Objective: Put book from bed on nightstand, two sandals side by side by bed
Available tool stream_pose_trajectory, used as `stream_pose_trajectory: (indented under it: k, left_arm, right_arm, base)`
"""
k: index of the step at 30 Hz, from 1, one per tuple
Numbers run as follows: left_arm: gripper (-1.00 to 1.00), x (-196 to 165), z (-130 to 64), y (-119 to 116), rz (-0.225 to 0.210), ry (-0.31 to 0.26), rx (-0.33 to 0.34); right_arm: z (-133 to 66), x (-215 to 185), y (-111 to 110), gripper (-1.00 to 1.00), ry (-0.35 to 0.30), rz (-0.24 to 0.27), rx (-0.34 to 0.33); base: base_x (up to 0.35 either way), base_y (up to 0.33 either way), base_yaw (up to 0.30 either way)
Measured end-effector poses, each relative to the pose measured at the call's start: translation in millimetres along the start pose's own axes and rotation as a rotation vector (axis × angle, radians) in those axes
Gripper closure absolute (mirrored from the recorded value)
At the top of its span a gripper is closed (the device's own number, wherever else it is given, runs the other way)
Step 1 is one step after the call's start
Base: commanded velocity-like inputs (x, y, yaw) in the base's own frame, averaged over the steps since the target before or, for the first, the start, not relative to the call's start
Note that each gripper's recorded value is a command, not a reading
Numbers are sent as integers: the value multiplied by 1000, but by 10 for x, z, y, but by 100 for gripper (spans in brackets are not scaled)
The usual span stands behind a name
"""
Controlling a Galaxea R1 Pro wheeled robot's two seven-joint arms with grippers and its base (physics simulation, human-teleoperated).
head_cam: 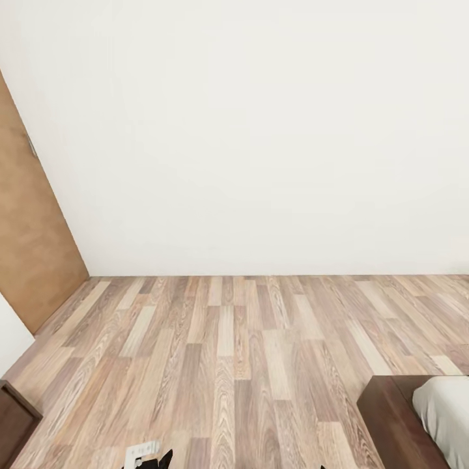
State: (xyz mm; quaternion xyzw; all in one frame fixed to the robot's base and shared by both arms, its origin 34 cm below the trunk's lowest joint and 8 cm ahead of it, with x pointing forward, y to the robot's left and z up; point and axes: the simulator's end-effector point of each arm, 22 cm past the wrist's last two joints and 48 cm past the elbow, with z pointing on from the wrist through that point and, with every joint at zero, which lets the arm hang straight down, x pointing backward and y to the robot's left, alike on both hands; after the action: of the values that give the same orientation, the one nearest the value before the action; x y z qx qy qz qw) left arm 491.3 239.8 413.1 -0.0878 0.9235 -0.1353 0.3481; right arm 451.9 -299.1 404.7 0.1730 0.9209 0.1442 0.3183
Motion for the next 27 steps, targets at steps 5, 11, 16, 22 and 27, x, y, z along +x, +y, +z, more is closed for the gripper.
stream_pose_trajectory:
  k: [5, 11, 16, 22, 27]
  left_arm:
    - [-100, 0, 0, 0, 0, 0, 0]
    - [-100, 1, 1, 2, 0, 0, 0]
    - [-100, 1, 0, 1, 0, 0, 0]
    - [-100, 0, 0, 1, 0, 0, 0]
    - [-100, 0, 0, 1, 0, 0, 0]
  right_arm:
    - [1, 3, 5, -100, 0, 0, -1]
    - [3, 3, 4, -100, 1, 0, 0]
    - [2, 2, 4, -100, 0, 0, 0]
    - [1, 0, 2, -100, 0, 1, 0]
    - [1, 0, 3, -100, 0, 1, 0]
  base:
    - [317, 0, -199]
    - [206, 0, -37]
    - [197, 0, -3]
    - [306, 0, 0]
    - [323, 0, 0]
